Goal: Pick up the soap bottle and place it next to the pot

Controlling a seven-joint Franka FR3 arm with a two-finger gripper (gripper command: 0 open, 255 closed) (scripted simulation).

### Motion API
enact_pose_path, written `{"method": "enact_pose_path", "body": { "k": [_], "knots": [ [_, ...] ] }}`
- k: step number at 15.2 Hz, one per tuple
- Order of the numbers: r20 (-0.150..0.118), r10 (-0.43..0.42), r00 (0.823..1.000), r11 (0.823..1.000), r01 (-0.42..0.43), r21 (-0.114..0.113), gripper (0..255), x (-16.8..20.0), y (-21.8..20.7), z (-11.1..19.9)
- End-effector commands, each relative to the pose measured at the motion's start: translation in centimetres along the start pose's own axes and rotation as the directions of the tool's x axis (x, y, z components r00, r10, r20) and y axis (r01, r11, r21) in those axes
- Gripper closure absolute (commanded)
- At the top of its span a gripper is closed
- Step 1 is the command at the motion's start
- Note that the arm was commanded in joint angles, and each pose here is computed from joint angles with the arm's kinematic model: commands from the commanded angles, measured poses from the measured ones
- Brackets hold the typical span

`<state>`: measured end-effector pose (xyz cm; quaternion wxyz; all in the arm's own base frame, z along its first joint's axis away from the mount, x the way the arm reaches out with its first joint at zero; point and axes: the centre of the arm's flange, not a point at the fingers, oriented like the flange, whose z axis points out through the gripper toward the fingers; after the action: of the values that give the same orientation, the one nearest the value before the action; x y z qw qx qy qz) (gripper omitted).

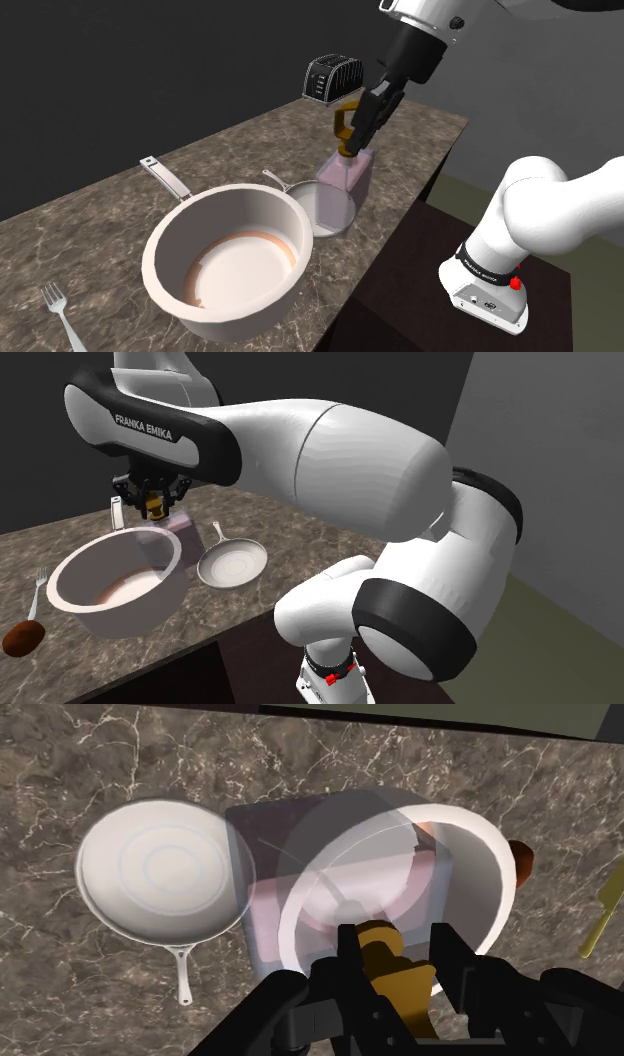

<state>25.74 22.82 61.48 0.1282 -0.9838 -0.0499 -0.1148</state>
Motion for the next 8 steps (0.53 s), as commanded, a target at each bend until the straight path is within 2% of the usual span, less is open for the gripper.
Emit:
{"method": "enact_pose_path", "body": {
  "k": [1,8],
  "knots": [
    [-0.001,0.000,1.000,1.000,0.000,0.000,255,-0.3,0.2,0.9],
    [-0.001,0.000,1.000,1.000,0.000,0.000,255,-1.2,1.1,4.4]
  ]
}}
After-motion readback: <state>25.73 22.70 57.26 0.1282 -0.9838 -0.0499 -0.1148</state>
